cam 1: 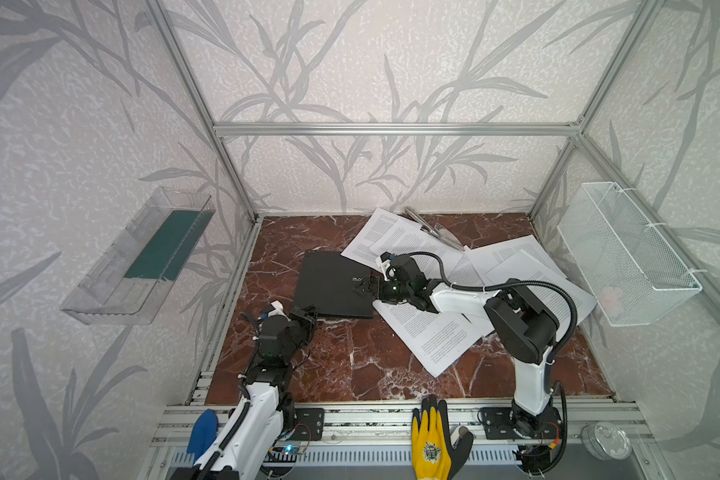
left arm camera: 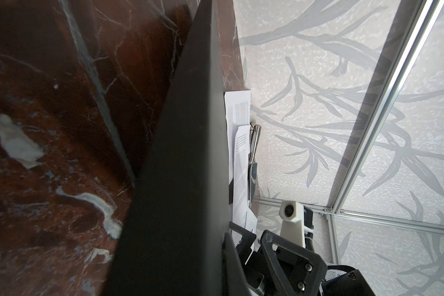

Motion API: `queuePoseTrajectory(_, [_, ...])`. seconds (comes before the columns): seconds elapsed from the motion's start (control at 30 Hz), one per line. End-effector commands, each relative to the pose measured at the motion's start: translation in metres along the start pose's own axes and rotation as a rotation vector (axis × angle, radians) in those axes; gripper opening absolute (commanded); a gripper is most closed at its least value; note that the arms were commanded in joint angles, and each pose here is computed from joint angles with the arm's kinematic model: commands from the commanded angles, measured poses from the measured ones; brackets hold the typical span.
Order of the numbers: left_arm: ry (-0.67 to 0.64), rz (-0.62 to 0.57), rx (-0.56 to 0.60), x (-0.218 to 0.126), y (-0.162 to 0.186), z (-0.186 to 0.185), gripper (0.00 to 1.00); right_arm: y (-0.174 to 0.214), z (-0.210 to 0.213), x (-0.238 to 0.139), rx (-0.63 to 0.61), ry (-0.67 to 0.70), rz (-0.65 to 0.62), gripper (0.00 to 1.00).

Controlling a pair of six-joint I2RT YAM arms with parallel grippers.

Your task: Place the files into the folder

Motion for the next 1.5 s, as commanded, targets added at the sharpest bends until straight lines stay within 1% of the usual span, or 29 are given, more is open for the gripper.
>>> queuePoseTrajectory(0.0, [0.067,-0.011,0.009,-0.003,-0.002,-0.013,0.00,-0.009,0.010,-0.004,-0.022,0.008,-0.027,0.98])
queuePoseTrajectory(0.1, [0.083,-0.010,0.014,-0.004,-0.003,-0.019,0.00,-0.010,0.013,-0.011,-0.046,0.031,-0.038,0.99])
queuePoseTrajectory(0.43, [0.091,0.018,0.014,-0.001,-0.001,-0.021,0.00,-0.008,0.022,-0.006,-0.009,-0.054,0.002,0.99])
queuePoseTrajectory(0.67, [0.094,0.016,0.016,-0.001,-0.001,-0.023,0.00,-0.008,0.029,-0.009,0.000,-0.084,0.009,0.98])
queuePoseTrajectory(1.0, [0.123,0.021,0.010,0.000,0.000,-0.027,0.00,-0.013,0.020,0.000,0.080,-0.159,0.019,0.97])
queuePoseTrajectory(1.17, [0.136,0.027,0.010,0.000,0.002,-0.029,0.00,-0.016,0.013,0.006,0.103,-0.151,0.018,0.95])
queuePoseTrajectory(1.27, [0.148,0.031,0.008,0.001,0.003,-0.030,0.00,-0.016,0.007,0.011,0.130,-0.149,0.024,0.93])
queuePoseTrajectory(1.33, [0.153,0.032,0.007,0.001,0.004,-0.030,0.00,-0.018,0.001,0.014,0.155,-0.155,0.025,0.89])
queuePoseTrajectory(1.43, [0.153,0.030,0.007,0.001,0.004,-0.028,0.00,-0.021,-0.008,0.019,0.189,-0.167,0.021,0.80])
queuePoseTrajectory(1.47, [0.151,0.028,0.011,0.001,0.004,-0.029,0.00,-0.021,-0.011,0.021,0.203,-0.171,0.019,0.75])
Point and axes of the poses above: each gripper's point midway between its finger pads, its own x axis out along the fingers, its own z axis along the line the jaws close on, y = z × x, the point moved 6 cm from there along -x, back along the fingers, and after that the axes turned 8 degrees about x, right-handed, at the moved point
